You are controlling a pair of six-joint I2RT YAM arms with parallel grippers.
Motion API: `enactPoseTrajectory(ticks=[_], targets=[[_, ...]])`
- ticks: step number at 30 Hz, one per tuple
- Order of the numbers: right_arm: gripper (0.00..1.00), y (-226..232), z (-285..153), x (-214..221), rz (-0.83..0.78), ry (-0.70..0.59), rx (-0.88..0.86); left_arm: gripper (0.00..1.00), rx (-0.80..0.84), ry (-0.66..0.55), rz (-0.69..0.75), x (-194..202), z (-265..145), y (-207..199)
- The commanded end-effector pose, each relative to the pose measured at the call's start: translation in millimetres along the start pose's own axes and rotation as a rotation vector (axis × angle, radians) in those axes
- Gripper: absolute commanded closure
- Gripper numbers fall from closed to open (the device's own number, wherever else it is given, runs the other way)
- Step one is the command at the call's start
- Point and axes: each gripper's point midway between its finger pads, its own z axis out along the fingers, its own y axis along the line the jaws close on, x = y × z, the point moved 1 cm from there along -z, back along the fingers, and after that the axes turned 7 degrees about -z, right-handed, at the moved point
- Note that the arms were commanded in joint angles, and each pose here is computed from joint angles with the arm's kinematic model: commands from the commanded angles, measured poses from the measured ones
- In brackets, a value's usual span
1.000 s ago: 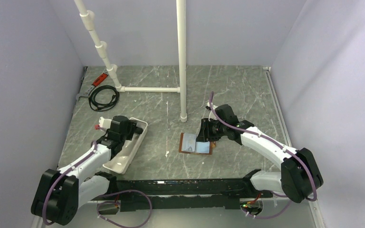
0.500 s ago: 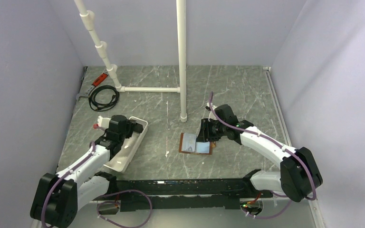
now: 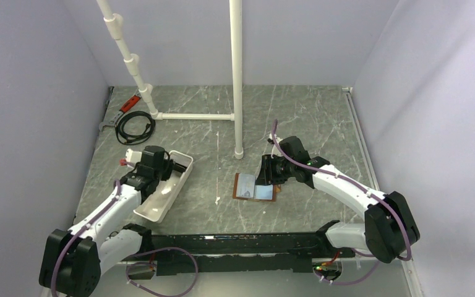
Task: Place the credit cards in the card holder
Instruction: Pick up the credit card from the storage box.
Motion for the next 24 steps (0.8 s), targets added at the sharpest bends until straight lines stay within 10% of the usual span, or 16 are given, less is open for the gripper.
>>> enactPoseTrajectory(ticks=[1,12,14,19,24], targets=[[0.60,0,2,-2,-0.008,-0.014,-0.005,0.92,0.008,0.008,-0.040,-4,-14,-18],[0.60,0,-5,-3,-0.023,-0.007,0.011,1.00,-0.389,0.049,0.050,-20,-94,1],[0.59,2,-7,-5,-0.033,-0.001,0.002,1.00,-0.240,0.165,0.146,-6,-99,-22],[0.50,66,-28,-21,-0.040,-0.042,-0.344,1.00,0.713,0.668,0.519,80,-149,-124],[0.30,120,-71,-57,-0.023,-0.254,-0.629,1.00,0.904,0.868,0.692,113,-176,-121]])
